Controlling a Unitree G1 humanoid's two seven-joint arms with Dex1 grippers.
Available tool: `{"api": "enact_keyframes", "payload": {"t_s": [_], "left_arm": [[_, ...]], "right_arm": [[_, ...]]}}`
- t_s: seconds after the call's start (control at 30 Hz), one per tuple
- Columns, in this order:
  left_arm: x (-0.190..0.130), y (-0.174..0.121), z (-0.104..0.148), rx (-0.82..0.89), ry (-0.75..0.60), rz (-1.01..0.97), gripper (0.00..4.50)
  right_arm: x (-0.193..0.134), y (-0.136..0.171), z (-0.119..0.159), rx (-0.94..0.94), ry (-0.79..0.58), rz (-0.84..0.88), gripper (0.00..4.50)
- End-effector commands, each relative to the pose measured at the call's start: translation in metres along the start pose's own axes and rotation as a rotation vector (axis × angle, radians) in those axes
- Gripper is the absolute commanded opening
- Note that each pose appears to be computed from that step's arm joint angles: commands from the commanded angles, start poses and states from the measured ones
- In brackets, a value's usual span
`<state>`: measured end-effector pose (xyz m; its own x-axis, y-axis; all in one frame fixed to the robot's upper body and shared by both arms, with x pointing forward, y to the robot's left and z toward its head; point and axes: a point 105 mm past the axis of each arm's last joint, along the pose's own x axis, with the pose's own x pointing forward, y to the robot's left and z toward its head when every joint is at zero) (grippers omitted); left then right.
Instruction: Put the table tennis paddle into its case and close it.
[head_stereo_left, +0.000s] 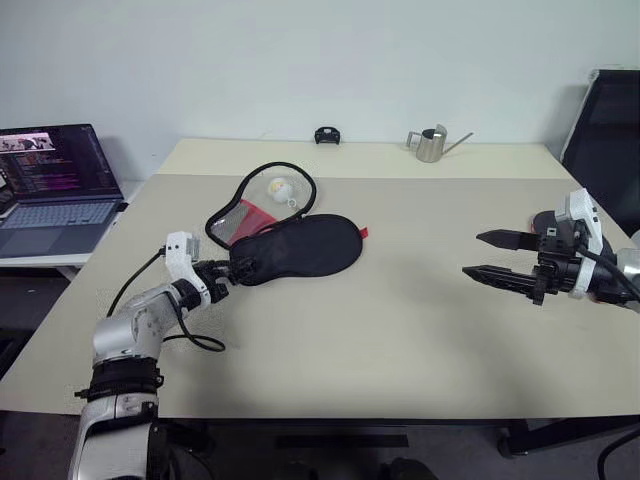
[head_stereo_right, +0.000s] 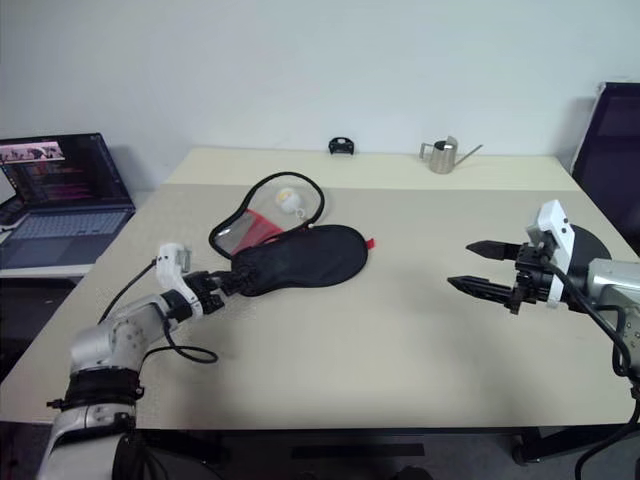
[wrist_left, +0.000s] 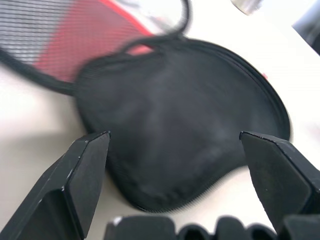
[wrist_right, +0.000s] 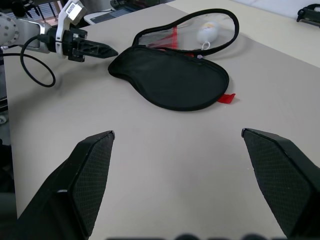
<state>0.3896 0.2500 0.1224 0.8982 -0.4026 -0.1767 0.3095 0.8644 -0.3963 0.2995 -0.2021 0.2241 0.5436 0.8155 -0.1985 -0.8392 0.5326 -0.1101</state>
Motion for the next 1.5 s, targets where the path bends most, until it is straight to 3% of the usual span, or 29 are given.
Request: {"api": "enact_keyframes", "payload": {"t_s": [0.03, 0.4, 0.43, 0.5, 0.87, 1.03, 1.13, 1.5], "left_arm": [[0.005, 0.009, 0.009, -0.065, -0.037, 0.053, 4.50], [0.038, -0.004, -0.018, -0.116, 0.111, 0.045, 4.50], [0.041, -0.005, -0.020, -0.123, 0.120, 0.046, 4.33], [0.045, -0.008, -0.024, -0.127, 0.138, 0.042, 3.93], [0.058, -0.014, -0.026, -0.125, 0.188, 0.056, 0.05], [0.062, -0.026, -0.022, -0.113, 0.204, 0.018, 0.01], [0.061, -0.056, -0.031, -0.127, 0.265, -0.068, 0.01], [0.041, -0.129, -0.063, -0.401, 0.316, -0.023, 0.01]], "right_arm": [[-0.002, 0.003, 0.012, -0.050, -0.031, -0.001, 4.46], [-0.002, 0.002, 0.013, -0.048, -0.036, -0.017, 4.46], [-0.003, 0.001, 0.014, -0.048, -0.037, -0.018, 4.49], [-0.003, 0.001, 0.015, -0.047, -0.039, -0.022, 4.50], [-0.008, 0.000, 0.017, -0.038, -0.046, -0.044, 4.50], [-0.008, 0.001, 0.017, -0.036, -0.047, -0.048, 4.50], [-0.010, 0.002, 0.016, -0.038, -0.044, -0.052, 4.50], [-0.017, 0.006, 0.013, -0.030, -0.031, -0.065, 4.50]]}}
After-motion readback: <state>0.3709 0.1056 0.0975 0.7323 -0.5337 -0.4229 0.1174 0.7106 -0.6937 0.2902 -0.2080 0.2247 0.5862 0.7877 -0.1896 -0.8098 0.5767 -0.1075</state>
